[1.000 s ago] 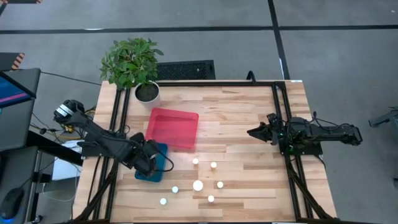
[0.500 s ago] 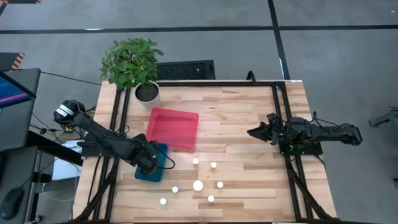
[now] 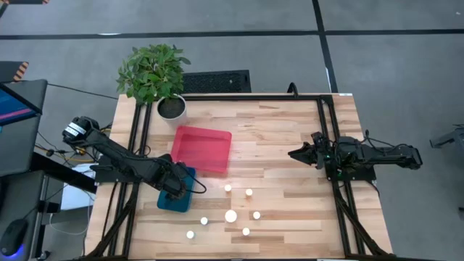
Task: Pick and place medicine bottles into bin by pill shape (circle, oval)
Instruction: Put the orange capsule bottle into the blue bin, then put the orange tablet bottle into the red bin
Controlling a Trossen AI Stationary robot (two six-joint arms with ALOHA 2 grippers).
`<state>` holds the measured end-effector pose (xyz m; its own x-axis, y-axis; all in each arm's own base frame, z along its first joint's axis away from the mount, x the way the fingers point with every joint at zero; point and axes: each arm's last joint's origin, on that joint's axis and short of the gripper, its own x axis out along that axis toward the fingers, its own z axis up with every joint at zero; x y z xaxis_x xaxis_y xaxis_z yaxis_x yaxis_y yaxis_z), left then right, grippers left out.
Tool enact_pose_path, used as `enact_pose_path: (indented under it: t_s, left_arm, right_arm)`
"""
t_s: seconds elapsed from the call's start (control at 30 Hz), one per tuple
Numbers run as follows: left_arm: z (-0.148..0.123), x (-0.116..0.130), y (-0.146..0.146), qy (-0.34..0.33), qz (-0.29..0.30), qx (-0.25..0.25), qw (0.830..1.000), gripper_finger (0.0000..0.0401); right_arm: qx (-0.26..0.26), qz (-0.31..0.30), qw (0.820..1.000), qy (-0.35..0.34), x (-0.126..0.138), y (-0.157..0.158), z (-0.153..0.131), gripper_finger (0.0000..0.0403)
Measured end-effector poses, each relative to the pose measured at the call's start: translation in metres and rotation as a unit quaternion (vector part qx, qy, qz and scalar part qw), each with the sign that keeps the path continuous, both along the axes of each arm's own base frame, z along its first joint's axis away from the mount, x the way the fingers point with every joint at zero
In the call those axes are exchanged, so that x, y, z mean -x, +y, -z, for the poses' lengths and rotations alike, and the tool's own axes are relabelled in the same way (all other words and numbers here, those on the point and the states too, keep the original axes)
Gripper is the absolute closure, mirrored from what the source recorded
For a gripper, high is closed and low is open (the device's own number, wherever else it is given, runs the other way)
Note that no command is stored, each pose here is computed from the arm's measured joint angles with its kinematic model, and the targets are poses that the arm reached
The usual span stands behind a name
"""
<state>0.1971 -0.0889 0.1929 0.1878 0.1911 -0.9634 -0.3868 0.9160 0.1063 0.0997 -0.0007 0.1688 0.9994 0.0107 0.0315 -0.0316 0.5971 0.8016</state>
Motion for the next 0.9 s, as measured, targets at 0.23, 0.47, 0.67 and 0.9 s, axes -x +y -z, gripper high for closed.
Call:
enact_pose_path:
  t_s: [0.23, 0.47, 0.67, 0.9]
  left_arm:
    - [0.0, 0.0, -0.001, 0.003, 0.002, 0.009, 1.0, 0.0148]
    - [-0.006, -0.003, -0.003, 0.003, 0.003, 0.027, 1.0, 0.0104]
    - [-0.044, -0.018, -0.011, -0.04, 0.018, 0.056, 0.997, 0.0104]
    - [-0.101, -0.036, -0.012, -0.134, 0.03, 0.029, 0.99, 0.0106]
  right_arm:
    - [0.0, 0.0, 1.0, 0.0, 0.0, 0.0, 0.0, 0.0238]
    - [0.0, 0.0, 1.0, 0.0, 0.0, 0.0, 0.0, 0.0237]
    - [0.0, -0.001, 1.0, 0.0, 0.0, 0.0, 0.0, 0.0238]
    - [0.0, -0.001, 1.0, 0.0, 0.0, 0.0, 0.0, 0.0237]
